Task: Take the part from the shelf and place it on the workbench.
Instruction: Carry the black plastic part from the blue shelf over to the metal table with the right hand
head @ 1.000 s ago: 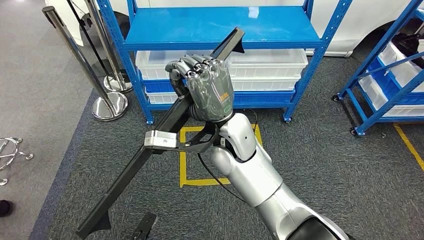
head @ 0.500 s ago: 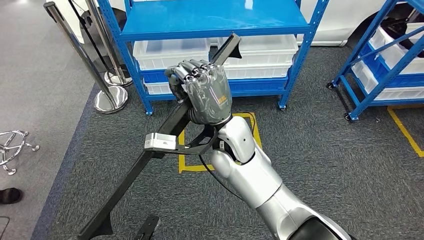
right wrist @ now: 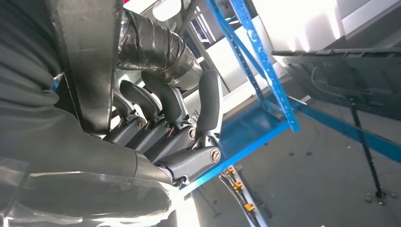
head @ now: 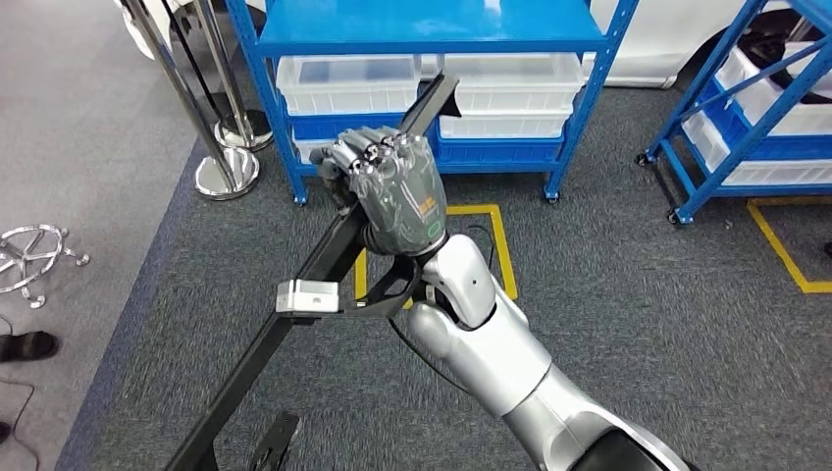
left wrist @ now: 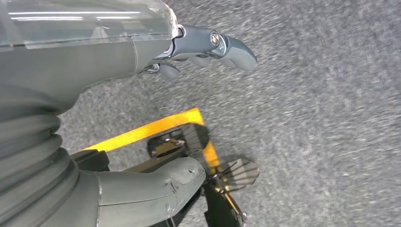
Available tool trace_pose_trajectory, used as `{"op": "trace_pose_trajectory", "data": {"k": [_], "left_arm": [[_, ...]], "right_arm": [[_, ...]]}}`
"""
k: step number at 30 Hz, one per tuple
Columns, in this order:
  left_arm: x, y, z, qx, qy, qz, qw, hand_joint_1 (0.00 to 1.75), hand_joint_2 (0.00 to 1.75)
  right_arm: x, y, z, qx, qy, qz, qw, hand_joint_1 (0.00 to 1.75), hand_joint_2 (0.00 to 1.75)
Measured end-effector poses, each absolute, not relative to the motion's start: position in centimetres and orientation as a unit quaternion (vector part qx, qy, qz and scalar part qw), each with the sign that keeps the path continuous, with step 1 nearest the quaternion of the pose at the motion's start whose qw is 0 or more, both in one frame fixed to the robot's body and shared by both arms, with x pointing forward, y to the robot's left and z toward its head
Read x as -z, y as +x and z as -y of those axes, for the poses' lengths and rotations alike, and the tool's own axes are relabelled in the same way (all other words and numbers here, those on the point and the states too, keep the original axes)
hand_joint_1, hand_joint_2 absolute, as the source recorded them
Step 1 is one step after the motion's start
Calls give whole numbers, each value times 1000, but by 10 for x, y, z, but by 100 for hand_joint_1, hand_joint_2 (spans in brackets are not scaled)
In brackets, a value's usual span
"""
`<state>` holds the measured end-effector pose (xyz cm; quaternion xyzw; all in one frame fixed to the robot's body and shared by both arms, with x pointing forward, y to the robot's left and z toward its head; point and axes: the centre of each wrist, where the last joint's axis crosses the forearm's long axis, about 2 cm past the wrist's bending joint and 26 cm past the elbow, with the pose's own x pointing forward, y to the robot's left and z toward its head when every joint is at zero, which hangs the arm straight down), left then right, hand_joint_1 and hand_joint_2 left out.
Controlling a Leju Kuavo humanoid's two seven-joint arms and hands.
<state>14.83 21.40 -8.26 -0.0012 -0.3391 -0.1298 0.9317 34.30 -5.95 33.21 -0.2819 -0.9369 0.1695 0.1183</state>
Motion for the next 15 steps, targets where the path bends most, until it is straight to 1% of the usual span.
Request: {"op": "trace_pose_trajectory", "data": {"k": [15], "left_arm": [[84, 143, -214, 128, -4, 337, 933, 0, 175]], "right_arm": [[-329, 341, 56, -179, -282, 936, 107, 175, 175]]}}
